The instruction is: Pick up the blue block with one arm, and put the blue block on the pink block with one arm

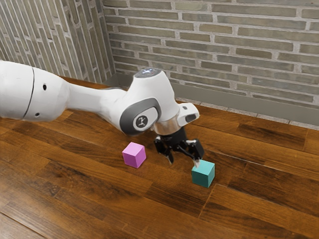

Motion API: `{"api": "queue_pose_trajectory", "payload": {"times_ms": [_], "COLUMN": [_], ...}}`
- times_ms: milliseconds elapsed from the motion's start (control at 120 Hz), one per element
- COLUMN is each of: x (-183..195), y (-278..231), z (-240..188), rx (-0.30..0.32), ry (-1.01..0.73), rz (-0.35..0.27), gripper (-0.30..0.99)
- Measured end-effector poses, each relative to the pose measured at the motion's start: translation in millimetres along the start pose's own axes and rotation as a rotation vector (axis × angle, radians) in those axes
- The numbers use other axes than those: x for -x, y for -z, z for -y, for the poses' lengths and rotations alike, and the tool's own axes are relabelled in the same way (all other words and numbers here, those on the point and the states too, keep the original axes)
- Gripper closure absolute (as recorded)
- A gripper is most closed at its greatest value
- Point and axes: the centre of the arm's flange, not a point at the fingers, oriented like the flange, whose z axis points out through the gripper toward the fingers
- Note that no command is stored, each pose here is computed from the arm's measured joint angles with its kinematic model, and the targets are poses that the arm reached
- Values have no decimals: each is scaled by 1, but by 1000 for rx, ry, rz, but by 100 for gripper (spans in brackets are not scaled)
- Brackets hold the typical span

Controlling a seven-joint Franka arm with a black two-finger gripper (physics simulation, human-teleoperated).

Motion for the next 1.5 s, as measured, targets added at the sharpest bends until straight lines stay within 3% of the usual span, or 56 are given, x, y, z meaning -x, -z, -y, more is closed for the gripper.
{"api": "queue_pose_trajectory", "payload": {"times_ms": [50,117,275,425,608,992,1500], "x": [-19,-35,-31,-39,-59,-87,-92], "y": [2,8,-26,-48,-61,-76,-107], "z": [2,0,-12,-7,-11,-22,-18], "rx": [1,-49,-126,-151,-165,-124,-142], "ry": [20,17,4,41,49,76,67], "rz": [3,18,138,183,145,65,70], "gripper": [0,0,0,0,0,0,0]}}
